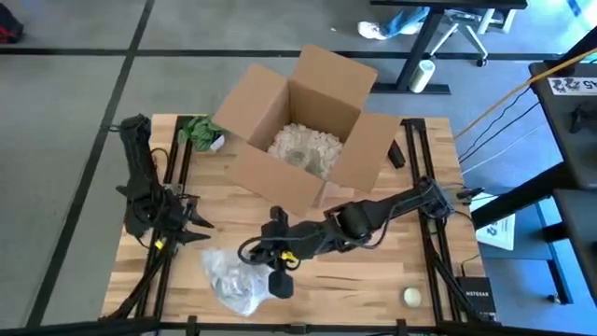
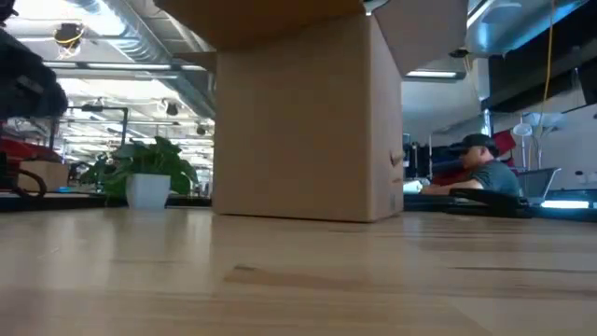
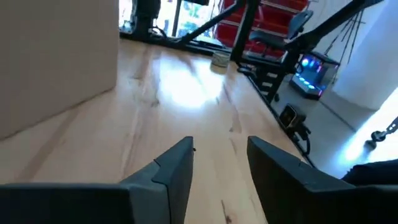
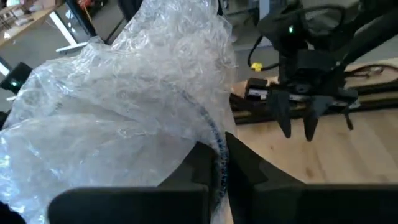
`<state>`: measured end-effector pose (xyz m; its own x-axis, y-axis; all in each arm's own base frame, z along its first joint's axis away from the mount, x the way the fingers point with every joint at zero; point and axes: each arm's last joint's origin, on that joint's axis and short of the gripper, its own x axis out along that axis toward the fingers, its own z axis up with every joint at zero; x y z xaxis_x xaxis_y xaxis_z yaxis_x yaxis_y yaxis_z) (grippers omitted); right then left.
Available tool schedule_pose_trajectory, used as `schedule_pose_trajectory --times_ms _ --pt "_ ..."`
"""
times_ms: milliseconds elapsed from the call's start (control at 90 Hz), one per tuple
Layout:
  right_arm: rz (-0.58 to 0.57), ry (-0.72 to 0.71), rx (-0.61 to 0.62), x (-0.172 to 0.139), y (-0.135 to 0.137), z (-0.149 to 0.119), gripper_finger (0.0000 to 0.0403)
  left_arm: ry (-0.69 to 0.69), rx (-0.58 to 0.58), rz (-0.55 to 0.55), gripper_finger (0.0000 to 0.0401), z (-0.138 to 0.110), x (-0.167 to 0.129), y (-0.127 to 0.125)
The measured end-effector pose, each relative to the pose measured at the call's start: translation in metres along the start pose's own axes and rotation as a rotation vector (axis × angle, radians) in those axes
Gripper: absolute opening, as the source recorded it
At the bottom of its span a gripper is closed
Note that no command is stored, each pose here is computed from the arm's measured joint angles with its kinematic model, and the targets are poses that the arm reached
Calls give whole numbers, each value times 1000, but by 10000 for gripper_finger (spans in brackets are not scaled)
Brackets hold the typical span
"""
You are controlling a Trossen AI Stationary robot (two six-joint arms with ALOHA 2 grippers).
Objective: Wrap mug
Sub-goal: Put the wrapped blue mug into the box
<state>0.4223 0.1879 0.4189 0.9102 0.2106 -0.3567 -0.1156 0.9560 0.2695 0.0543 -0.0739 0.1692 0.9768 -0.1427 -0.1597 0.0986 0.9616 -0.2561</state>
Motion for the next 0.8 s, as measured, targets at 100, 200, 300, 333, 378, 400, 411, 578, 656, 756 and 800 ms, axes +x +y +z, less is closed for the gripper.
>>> schedule_pose_trajectory --times_ms 100,200,300,333,378,400,411,578,656,756,800 --pt "12 -32 -5 -13 1 9 1 -14 -15 1 135 2 -5 10" --pt "8 -63 -22 -24 2 17 1 -33 -3 15 135 5 -8 16" --pt "-17 -86 -46 -35 1 23 1 -18 32 23 130 4 -8 17" --pt "-32 -92 -49 -37 -2 25 1 -23 32 26 128 5 -8 17" --pt "-40 -113 -52 -46 -3 30 1 -24 35 29 124 6 -8 17" --pt "-45 -119 -57 -50 -4 32 1 -24 37 29 122 6 -8 17" --pt "-48 -120 -58 -51 -4 33 1 -24 39 30 120 6 -8 17" --pt "-95 -163 -45 -68 -19 48 1 -26 53 32 101 6 -8 17" --pt "-108 -163 -41 -71 -27 51 1 -38 54 57 93 7 -8 18" --pt "-123 -154 -36 -73 -37 54 1 -39 55 48 89 9 -7 17" --pt "-122 -138 -33 -74 -41 55 1 -37 54 27 88 10 -6 17"
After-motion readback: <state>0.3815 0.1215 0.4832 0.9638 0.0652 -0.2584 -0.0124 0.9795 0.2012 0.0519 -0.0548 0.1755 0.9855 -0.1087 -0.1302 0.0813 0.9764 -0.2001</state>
